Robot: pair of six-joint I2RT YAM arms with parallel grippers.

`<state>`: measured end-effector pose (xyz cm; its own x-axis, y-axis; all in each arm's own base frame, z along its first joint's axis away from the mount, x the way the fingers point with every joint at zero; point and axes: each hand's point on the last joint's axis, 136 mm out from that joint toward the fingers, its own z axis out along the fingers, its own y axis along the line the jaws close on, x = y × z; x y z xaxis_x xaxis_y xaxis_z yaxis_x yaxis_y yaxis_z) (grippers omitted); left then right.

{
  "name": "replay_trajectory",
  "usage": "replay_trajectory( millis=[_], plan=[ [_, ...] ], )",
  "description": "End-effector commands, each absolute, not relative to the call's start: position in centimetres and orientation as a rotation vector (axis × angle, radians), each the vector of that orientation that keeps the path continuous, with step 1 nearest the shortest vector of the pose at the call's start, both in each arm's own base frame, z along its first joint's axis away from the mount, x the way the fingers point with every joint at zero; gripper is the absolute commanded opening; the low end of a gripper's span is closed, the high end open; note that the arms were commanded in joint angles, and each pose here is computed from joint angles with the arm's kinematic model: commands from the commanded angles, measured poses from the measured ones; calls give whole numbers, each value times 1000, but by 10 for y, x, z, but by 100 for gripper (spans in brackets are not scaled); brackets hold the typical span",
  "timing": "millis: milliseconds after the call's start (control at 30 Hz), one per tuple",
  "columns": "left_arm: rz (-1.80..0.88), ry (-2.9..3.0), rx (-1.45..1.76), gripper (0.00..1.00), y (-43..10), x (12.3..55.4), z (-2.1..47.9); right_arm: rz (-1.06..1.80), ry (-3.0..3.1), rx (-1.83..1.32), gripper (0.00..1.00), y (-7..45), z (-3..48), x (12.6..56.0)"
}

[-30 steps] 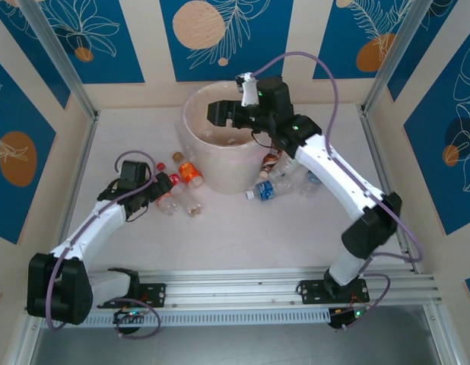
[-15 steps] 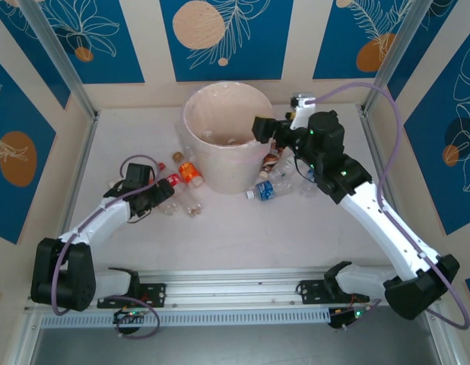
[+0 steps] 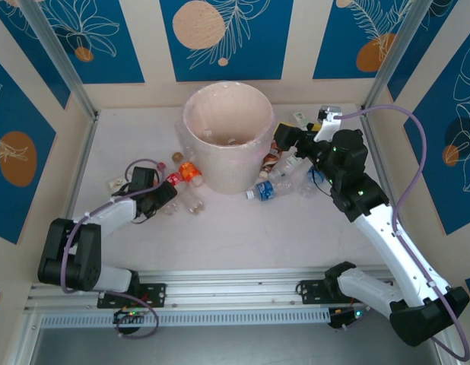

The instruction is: Put the plastic bottles in the bin

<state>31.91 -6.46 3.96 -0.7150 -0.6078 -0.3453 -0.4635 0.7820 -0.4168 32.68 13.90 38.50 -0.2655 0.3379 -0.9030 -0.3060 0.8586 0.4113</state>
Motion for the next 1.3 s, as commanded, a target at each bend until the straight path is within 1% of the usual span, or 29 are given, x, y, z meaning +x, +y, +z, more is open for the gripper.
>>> replay_trajectory(
  millis=[0, 100, 133, 267, 333, 433, 600, 767, 867, 1067, 1167, 1267],
  plan=[
    [-449, 2490, -852, 81, -64, 321, 32, 656, 1717, 47, 100, 139, 388, 327],
    [-423, 2500, -855, 80, -61, 319, 26, 662, 1726, 45, 100, 141, 386, 328],
    [-416, 2504, -850, 78, -61, 319, 25, 663, 1726, 46, 100, 140, 387, 328],
    [-397, 2499, -791, 64, -59, 321, 28, 660, 1737, 50, 100, 140, 383, 331],
    [-387, 2475, -743, 56, -58, 323, 36, 660, 1741, 54, 100, 140, 382, 331],
    [-349, 2430, -685, 48, -51, 322, 52, 657, 1748, 60, 100, 139, 380, 333],
    [-279, 2300, -646, 42, -36, 319, 95, 653, 1752, 68, 100, 137, 377, 336],
    [-368, 2136, -603, 41, -41, 324, 156, 670, 1767, 93, 100, 137, 370, 340],
    [-456, 2043, -534, 40, -55, 330, 193, 669, 1782, 106, 100, 135, 364, 342],
    [-584, 1926, -389, 39, -86, 341, 244, 655, 1825, 168, 100, 126, 351, 346],
    [-607, 1827, -350, 39, -89, 347, 274, 650, 1847, 205, 100, 120, 346, 347],
    [-682, 1646, -374, 37, -88, 354, 318, 662, 1854, 218, 100, 118, 343, 347]
  ],
)
